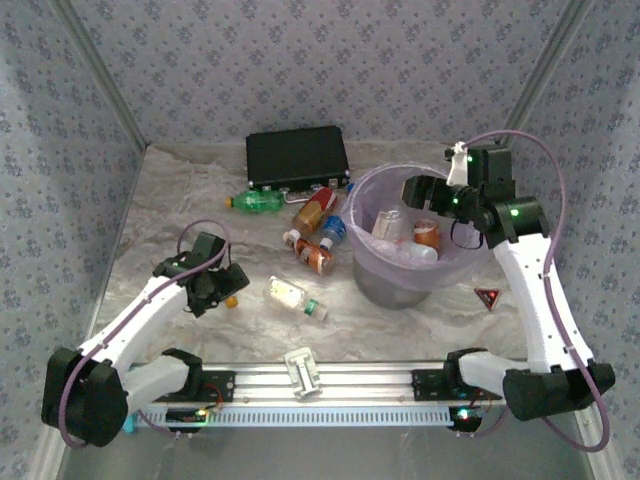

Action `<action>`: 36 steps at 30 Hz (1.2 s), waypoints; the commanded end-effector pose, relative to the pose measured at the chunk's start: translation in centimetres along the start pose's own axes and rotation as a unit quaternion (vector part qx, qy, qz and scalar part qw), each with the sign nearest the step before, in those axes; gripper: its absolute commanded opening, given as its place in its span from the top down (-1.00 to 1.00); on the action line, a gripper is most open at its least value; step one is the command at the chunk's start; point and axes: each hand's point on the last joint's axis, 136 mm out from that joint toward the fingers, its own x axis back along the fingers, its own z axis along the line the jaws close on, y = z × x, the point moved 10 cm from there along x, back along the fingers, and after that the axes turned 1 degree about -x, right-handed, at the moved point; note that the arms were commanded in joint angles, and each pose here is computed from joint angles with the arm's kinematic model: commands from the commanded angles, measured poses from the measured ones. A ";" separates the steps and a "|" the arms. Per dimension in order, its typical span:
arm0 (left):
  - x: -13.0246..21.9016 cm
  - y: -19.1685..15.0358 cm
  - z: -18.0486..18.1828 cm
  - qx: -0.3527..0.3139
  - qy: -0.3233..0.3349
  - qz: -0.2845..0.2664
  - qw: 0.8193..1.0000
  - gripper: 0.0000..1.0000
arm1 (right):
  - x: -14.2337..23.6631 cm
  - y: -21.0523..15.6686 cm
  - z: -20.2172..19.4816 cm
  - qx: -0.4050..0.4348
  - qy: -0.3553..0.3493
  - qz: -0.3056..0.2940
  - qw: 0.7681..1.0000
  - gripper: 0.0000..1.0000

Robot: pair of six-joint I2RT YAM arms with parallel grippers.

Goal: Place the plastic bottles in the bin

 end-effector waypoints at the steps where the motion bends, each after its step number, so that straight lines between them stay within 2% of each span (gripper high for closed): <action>1: -0.8 0.8 -0.2 0.026 -0.022 -0.030 0.999 -0.88 | 1.8 0.2 0.5 0.009 0.025 -0.016 1.000 -0.68; 7: -3.0 1.6 -0.2 0.021 -0.009 -0.035 0.999 -0.79 | 2.3 0.3 0.7 0.005 0.045 -0.034 0.998 -0.72; 13: -4.1 2.1 -0.8 0.017 -0.007 -0.037 0.999 -0.44 | 3.0 0.5 0.9 0.003 0.055 -0.049 0.997 -0.75; 16: -4.0 2.1 -0.8 0.014 -0.007 -0.039 0.999 -0.32 | 3.3 0.5 1.0 0.003 0.058 -0.051 0.997 -0.75; 24: -2.0 2.6 -1.2 -0.006 -0.031 -0.057 0.998 -0.19 | 3.2 0.8 1.5 0.003 0.081 -0.048 0.996 -0.73; 32: 2.0 3.9 -4.1 -0.042 -0.144 -0.084 0.985 -0.11 | 3.0 1.8 3.7 0.023 0.165 -0.036 0.985 -0.75; 36: 4.9 4.8 -6.8 -0.062 -0.249 -0.109 0.960 0.06 | 2.7 2.3 6.4 0.059 0.213 -0.023 0.975 -0.75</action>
